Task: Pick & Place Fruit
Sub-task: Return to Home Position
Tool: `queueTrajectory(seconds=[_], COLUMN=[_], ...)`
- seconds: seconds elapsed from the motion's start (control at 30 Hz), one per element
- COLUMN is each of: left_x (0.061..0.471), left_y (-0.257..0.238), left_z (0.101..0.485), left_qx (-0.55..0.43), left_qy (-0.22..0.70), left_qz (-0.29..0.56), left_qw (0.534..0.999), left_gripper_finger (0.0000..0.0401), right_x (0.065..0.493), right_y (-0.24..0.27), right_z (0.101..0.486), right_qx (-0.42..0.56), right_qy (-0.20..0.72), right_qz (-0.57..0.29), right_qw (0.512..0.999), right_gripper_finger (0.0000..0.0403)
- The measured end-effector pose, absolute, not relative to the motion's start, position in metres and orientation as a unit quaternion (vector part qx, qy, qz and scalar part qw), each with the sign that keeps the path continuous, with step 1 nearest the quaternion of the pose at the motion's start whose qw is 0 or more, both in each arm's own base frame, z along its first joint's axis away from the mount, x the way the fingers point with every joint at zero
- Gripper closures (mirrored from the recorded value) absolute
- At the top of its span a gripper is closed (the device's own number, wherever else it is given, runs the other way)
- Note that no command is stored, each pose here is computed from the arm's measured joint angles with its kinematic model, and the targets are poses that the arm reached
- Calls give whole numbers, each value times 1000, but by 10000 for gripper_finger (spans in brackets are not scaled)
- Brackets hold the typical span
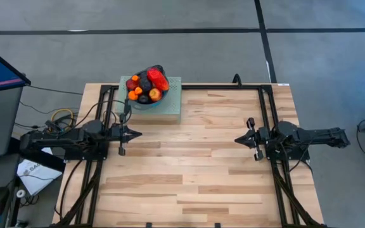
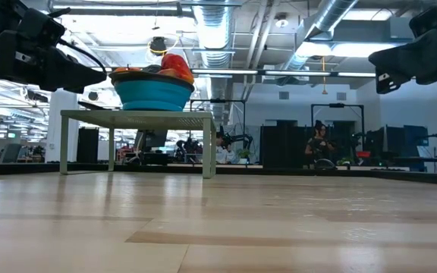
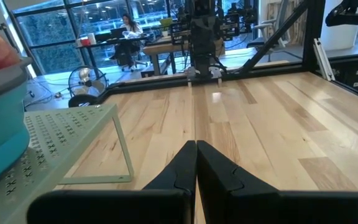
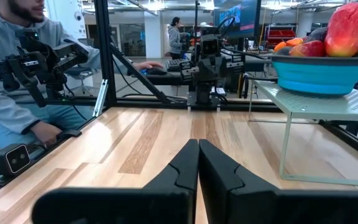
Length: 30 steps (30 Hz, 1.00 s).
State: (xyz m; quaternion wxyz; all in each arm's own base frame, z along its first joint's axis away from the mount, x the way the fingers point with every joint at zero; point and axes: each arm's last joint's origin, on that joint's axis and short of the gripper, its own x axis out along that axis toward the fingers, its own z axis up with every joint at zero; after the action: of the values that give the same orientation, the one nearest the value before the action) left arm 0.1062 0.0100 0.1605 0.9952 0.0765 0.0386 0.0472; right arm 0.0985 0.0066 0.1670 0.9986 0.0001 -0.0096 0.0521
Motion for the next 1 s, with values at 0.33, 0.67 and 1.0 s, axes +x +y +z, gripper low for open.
queueTrajectory(seconds=[0.33,0.67,1.0], left_x=[106,106,106], left_y=[10,10,10], left_z=[161,161,162], left_qx=[77,77,77], left_qy=[36,34,33], left_qz=[47,47,47], left_qw=[995,995,995], left_gripper_finger=[397,397,397], right_x=[99,99,99], right_y=[7,7,7], right_z=[167,167,167], right_qx=[0,0,0], right_qy=[-10,-10,-9], right_qz=[52,52,52], right_qw=[999,999,999], right_gripper_finger=[397,397,397])
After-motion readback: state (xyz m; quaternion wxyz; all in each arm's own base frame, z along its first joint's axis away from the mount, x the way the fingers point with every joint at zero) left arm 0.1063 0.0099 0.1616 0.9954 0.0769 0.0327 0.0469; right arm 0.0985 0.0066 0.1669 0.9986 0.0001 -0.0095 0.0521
